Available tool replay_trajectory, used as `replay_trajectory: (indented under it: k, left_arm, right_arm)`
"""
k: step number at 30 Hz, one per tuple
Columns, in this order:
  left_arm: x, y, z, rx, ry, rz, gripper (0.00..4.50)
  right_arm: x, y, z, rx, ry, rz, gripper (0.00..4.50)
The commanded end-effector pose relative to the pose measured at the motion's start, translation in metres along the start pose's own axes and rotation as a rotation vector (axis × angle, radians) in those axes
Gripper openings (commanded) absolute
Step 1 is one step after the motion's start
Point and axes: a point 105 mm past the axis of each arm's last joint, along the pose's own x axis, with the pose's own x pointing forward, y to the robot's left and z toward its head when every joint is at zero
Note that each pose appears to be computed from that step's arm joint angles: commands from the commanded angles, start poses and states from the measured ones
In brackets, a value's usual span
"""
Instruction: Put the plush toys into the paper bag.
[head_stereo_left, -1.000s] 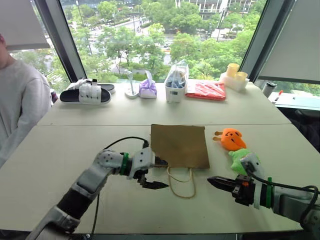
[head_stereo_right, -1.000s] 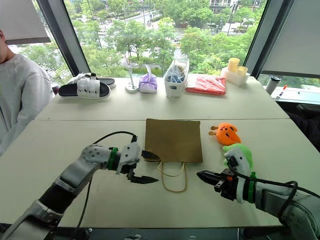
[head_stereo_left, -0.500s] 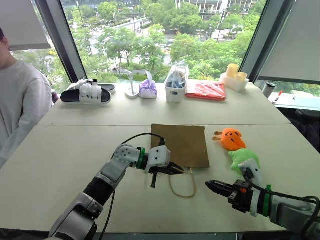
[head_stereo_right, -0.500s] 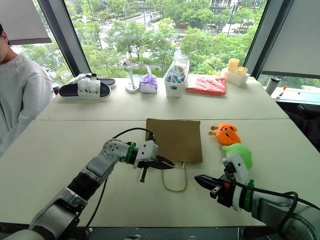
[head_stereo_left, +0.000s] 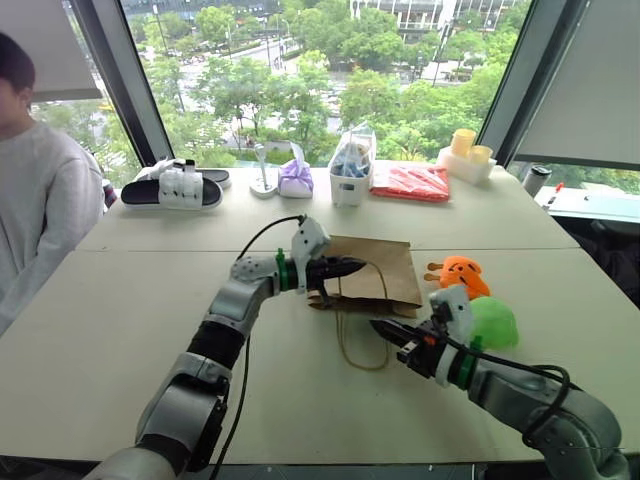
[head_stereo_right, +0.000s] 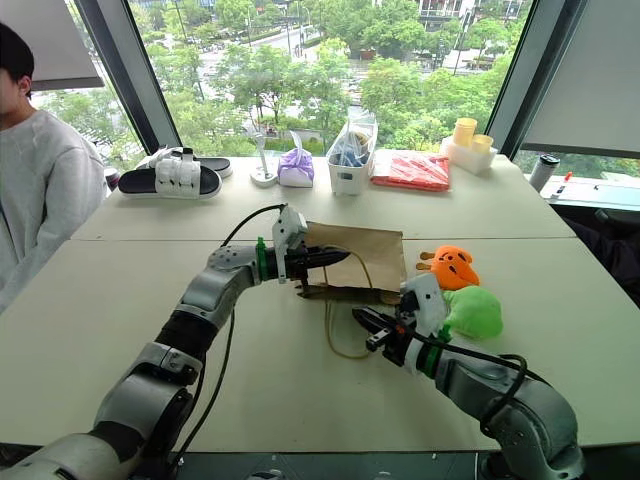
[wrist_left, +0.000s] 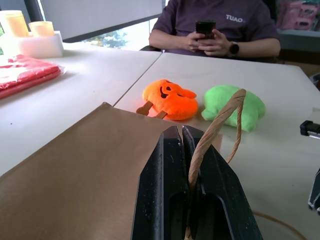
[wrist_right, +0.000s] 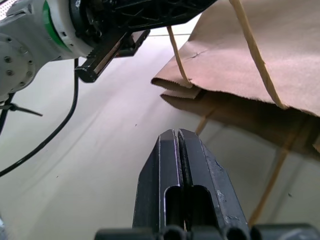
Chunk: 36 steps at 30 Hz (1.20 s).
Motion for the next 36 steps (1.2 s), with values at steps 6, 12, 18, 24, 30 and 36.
replay_trajectory:
  k: [6,12,18,24,30,36]
  left_arm:
    - [0.009,-0.004,0.038,-0.124,-0.15,-0.01,0.08]
    - [0.006,-0.011,0.052,-0.227,-0.216,-0.025,0.08]
    - [0.002,-0.023,0.051,-0.242,-0.203,-0.065,0.08]
    - [0.002,-0.02,0.056,-0.246,-0.226,-0.038,0.08]
    - [0.006,-0.029,0.078,-0.208,-0.274,-0.075,0.08]
    - [0.002,-0.06,0.108,-0.192,-0.334,-0.229,0.08]
  right_arm:
    - [0.028,-0.03,0.009,-0.113,-0.047,-0.149,0.0]
    - [0.043,-0.044,0.002,-0.135,-0.057,-0.235,0.0]
    - [0.061,-0.049,-0.008,-0.134,-0.056,-0.275,0.0]
    - [0.07,-0.043,-0.017,-0.154,-0.008,-0.237,0.0]
    - [0.074,-0.043,-0.04,-0.16,0.096,-0.236,0.0]
    - [0.075,-0.039,-0.054,-0.124,0.138,-0.244,0.0]
